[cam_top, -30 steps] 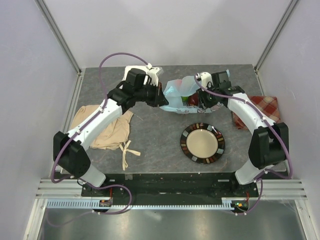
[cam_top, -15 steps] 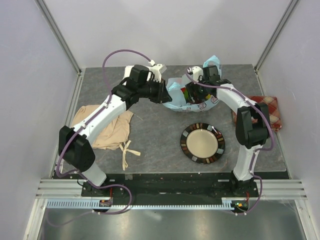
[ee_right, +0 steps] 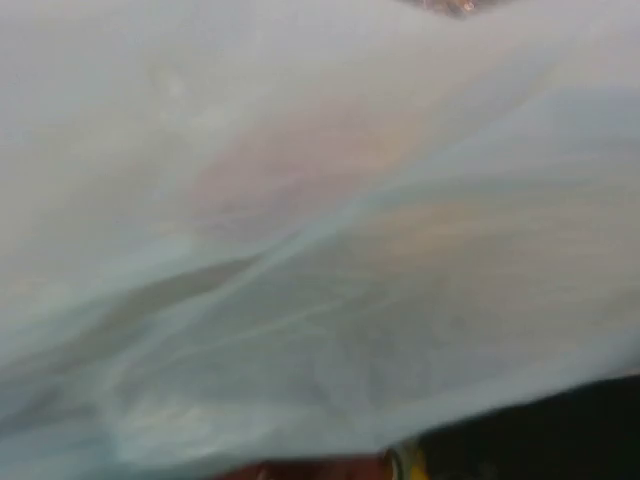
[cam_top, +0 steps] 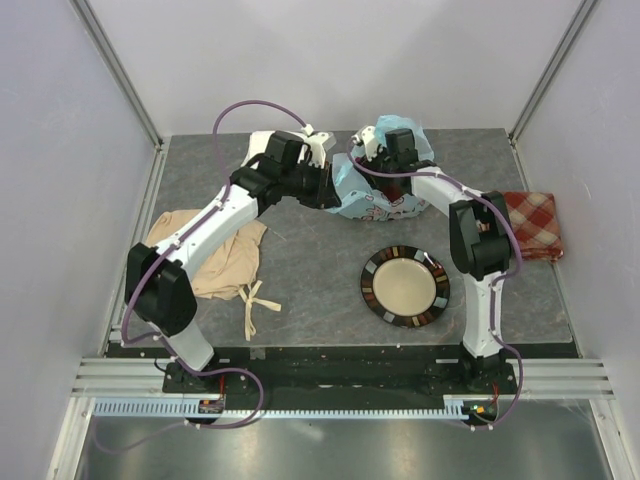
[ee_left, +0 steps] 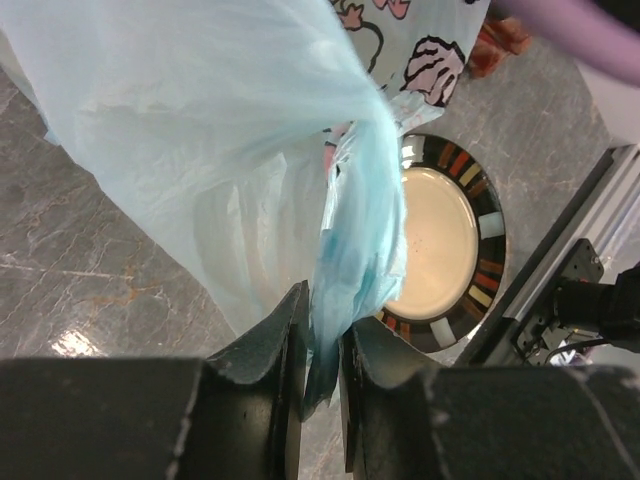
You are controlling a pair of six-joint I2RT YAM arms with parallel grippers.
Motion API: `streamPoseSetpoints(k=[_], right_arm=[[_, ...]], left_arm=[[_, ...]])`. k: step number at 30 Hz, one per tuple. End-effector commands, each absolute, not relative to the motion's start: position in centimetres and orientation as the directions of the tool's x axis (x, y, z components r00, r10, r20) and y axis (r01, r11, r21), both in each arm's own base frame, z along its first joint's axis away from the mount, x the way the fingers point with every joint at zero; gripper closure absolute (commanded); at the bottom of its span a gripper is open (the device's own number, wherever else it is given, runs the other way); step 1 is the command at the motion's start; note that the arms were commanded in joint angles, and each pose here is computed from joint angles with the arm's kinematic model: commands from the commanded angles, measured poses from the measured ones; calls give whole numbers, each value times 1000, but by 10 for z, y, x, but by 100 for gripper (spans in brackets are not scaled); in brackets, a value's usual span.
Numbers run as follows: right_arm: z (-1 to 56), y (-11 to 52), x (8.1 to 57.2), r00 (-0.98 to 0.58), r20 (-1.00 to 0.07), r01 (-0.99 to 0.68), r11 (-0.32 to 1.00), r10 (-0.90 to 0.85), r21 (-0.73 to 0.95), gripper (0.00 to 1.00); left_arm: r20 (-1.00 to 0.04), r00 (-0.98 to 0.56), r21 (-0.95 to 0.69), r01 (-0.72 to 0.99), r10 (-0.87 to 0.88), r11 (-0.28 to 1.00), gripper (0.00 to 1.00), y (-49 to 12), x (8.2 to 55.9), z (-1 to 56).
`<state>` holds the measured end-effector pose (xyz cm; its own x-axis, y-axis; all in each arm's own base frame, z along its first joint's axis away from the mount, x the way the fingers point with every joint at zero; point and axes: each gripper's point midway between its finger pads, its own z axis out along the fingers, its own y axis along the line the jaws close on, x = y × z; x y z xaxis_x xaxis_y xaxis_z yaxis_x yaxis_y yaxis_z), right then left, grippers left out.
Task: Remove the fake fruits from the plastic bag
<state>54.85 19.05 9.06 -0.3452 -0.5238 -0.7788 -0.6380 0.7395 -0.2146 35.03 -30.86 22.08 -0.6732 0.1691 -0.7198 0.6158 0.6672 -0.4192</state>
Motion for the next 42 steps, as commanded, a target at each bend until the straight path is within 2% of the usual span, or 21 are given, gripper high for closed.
streamPoseSetpoints(k=[1,2,3,5,7,8,11,18,21,24,27,33,34,37,39,42], right_arm=[[98,186,584,-267,-783,-575,745,-561,-338,34],[105,181,588,-261,-787,-547,757,-559,-357,39],[110,179,589,-252,-792,-535,762,-556,-365,52],[141,177,590,-199,-817,-505,771,-541,-387,66],[178,174,584,-155,-834,-486,776,-530,-403,75],[186,174,578,-141,-835,-495,768,-532,-406,84],[224,172,557,-107,-846,-504,762,-523,-407,100],[294,180,508,-81,-898,-563,763,-432,-317,100],[330,184,476,-59,-925,-600,754,-377,-269,100],[364,189,424,-35,-936,-662,710,-351,-241,100],[379,198,374,-25,-940,-726,652,-341,-217,100],[354,219,283,-39,-915,-856,487,-401,-177,100],[340,219,278,-57,-909,-861,481,-414,-165,100],[345,208,298,-117,-931,-759,636,-346,-140,100],[353,206,318,-140,-952,-695,712,-274,-103,100],[379,222,330,-138,-982,-711,703,-131,6,100]], left_arm=[[-768,-613,-352,646,186,678,76,-305,365,234],[-769,-611,-348,645,187,680,76,-304,366,234],[-771,-608,-342,649,192,680,76,-304,365,233],[-773,-604,-334,646,193,686,76,-302,366,233],[-776,-600,-329,645,192,690,76,-302,366,234],[-778,-599,-329,644,189,690,76,-302,367,235],[-783,-596,-336,644,176,688,76,-304,369,239],[-787,-598,-354,641,154,681,76,-308,373,240],[-790,-597,-364,638,138,678,76,-312,375,242],[-791,-597,-370,643,136,670,76,-314,375,243],[-799,-585,-354,644,137,678,76,-311,378,245],[-814,-560,-308,643,156,701,75,-306,385,243],[-814,-558,-307,646,159,699,75,-307,386,243],[-818,-550,-325,683,167,655,76,-315,380,249],[-820,-548,-346,706,167,618,81,-319,373,255],[-817,-551,-363,719,168,593,89,-320,366,258]])
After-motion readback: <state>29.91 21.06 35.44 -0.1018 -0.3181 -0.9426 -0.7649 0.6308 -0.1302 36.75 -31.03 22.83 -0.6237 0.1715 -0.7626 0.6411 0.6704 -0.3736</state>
